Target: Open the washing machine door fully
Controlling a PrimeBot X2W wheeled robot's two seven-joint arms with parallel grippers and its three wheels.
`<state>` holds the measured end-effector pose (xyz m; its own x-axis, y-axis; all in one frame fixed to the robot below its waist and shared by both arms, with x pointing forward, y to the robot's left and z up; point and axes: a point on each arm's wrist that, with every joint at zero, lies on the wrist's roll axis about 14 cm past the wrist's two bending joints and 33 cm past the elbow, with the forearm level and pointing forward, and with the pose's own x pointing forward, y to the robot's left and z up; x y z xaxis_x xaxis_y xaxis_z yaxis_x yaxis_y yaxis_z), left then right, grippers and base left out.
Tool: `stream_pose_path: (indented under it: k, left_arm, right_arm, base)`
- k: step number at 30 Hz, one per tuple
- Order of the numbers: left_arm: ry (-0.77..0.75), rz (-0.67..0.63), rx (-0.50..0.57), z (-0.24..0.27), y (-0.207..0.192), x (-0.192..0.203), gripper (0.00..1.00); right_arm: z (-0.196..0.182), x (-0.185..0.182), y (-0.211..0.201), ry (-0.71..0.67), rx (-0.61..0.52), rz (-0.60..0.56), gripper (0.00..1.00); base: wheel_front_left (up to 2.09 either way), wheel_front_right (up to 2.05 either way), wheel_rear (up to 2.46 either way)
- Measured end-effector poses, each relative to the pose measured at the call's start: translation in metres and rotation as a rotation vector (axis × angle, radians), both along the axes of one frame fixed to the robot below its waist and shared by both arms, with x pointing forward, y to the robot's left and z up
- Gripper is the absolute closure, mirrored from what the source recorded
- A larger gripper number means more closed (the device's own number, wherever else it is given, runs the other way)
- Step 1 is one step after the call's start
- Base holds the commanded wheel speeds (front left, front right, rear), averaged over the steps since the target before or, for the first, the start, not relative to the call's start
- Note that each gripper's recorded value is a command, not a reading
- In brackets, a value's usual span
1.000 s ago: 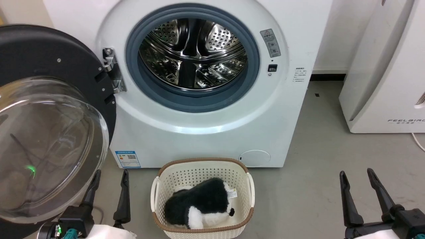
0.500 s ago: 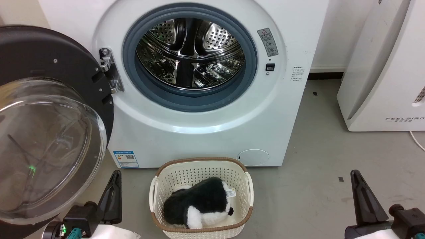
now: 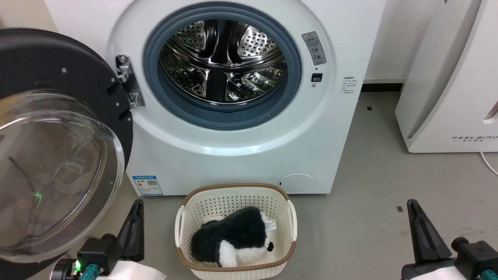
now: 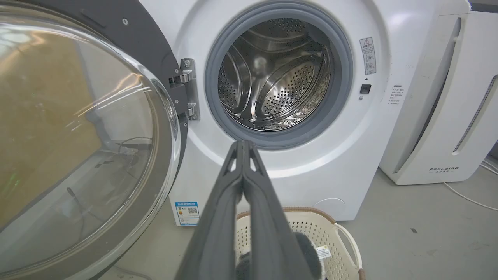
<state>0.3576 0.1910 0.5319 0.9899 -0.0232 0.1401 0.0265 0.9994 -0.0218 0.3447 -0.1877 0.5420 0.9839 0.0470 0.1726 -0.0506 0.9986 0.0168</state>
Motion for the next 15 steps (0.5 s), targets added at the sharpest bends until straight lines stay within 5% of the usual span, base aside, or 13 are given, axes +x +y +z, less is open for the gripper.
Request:
stream_pose_path:
  k: [15]
  left_arm:
    - [0.024,0.005,0.008,-0.0021,-0.0015,0.0017,1.00]
  right_arm:
    - [-0.0035,0.0034,0.0038,0.030,-0.008,0.011,1.00]
  base:
    - [0.00,0.00,0.00]
